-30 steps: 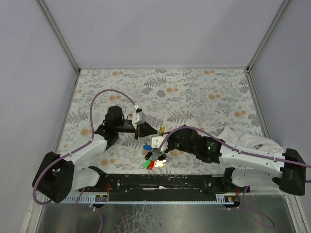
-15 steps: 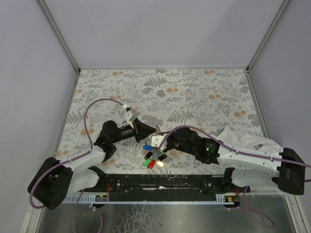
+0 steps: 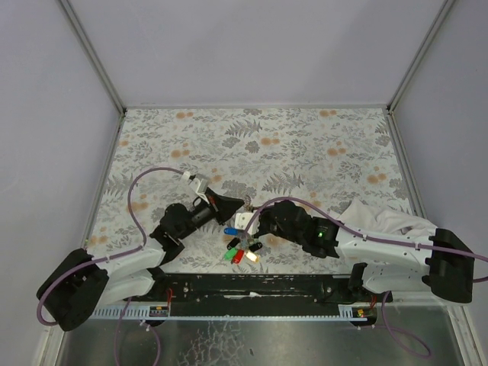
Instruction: Put the keys on the keyring
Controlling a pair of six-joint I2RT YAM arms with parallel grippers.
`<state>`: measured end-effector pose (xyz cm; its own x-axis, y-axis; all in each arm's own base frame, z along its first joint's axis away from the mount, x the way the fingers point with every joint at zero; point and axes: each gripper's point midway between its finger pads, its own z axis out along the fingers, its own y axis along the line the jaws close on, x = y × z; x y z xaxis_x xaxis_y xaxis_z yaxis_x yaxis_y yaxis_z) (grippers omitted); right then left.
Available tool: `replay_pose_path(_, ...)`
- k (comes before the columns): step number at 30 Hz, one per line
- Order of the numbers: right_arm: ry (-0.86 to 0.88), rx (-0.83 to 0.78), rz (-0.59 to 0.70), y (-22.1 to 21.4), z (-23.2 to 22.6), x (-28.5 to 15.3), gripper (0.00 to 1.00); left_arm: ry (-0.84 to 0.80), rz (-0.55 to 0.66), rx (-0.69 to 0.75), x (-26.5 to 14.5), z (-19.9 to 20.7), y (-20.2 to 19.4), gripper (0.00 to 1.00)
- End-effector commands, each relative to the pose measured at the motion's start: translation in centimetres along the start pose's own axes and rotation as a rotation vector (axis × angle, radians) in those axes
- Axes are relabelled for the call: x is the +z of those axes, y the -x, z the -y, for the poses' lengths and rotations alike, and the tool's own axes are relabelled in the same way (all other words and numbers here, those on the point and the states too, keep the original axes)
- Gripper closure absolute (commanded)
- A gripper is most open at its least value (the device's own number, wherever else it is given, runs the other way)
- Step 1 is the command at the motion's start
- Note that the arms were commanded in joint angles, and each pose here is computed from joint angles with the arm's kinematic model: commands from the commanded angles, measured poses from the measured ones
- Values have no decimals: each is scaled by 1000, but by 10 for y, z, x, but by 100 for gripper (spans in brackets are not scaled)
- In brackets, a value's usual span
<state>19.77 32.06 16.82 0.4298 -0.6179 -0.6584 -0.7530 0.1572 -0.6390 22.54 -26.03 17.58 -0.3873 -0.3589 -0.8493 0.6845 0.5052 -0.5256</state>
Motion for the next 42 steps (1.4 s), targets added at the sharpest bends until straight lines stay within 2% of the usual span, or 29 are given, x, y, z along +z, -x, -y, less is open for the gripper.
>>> replay_pose_path(1,-36,23,45,12,4,-6,100,104,239,4,-3,-11,53,100)
replay_pose_path(4,-72,39,55,14,11,-11,100,125,223,56,-3,-14,54,99)
replay_pose_path(12,-143,12,19,25,40,2,100,250,239,176,-21,-29,69,65)
replay_pose_path(20,-142,110,55,31,92,48,100,438,273,264,-53,-58,81,54)
replay_pose_path(26,-248,234,66,43,164,74,99,551,326,278,-74,-72,91,44)
replay_pose_path(30,-303,328,14,31,186,79,99,576,340,270,-79,-74,93,40)
replay_pose_path(34,-278,438,-103,-8,163,74,100,565,354,261,-80,-72,95,37)
replay_pose_path(42,-135,692,-300,-88,65,45,100,507,338,220,-71,-63,91,33)
